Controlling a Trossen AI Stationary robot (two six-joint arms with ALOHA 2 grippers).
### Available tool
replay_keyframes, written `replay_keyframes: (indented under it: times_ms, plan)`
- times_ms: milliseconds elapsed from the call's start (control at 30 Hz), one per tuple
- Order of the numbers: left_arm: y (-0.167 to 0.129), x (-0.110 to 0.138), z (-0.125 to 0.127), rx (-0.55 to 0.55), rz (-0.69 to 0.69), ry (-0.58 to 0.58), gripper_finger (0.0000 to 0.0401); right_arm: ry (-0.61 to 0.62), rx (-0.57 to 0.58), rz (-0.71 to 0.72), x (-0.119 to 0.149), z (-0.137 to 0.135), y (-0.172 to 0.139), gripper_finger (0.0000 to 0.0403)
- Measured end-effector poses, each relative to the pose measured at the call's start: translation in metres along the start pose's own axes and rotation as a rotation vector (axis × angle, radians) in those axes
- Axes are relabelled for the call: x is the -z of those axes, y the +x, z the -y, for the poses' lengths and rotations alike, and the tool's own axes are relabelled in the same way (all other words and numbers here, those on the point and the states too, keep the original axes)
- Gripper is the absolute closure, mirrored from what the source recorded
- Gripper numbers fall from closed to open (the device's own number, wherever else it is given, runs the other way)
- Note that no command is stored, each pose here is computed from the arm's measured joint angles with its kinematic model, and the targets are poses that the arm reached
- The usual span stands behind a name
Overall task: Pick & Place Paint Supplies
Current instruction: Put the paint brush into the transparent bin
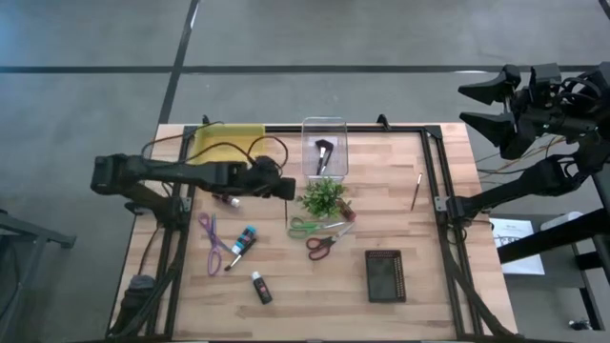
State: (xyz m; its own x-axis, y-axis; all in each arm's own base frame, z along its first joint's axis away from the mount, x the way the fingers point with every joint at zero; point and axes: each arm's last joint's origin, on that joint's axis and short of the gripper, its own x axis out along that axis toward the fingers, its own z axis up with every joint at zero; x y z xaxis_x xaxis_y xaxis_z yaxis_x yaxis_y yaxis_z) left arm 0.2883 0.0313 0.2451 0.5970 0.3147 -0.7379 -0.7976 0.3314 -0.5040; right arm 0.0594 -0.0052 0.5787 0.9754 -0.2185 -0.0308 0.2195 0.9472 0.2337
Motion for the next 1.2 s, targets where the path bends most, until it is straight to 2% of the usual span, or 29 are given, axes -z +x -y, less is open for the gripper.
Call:
replay_keyframes:
  times_ms: [267, 533, 733, 967, 1200]
  plan:
    - [-0.014, -0.012, 0.019, 0.219, 0.096, 0.066, 0.0401, 0.004, 0.0, 0.0, 0.0, 0.0, 0.0, 0.0058]
    - [-0.036, -0.034, 0.045, 0.301, 0.219, 0.156, 0.0401, 0.018, 0.002, 0.0, 0.0, 0.0, 0.0, 0.0058]
    - [-0.049, -0.068, 0.063, 0.321, 0.336, 0.195, 0.0401, 0.018, 0.003, -0.001, 0.0, 0.0, 0.001, 0.0058]
    - [-0.027, -0.109, 0.076, 0.28, 0.396, 0.233, 0.0401, 0.015, 0.004, -0.003, 0.0, 0.0, 0.002, 0.0058]
    - [0.023, -0.123, 0.08, 0.246, 0.314, 0.253, 0.0401, 0.01, 0.004, -0.003, 0.0, 0.0, 0.002, 0.0058]
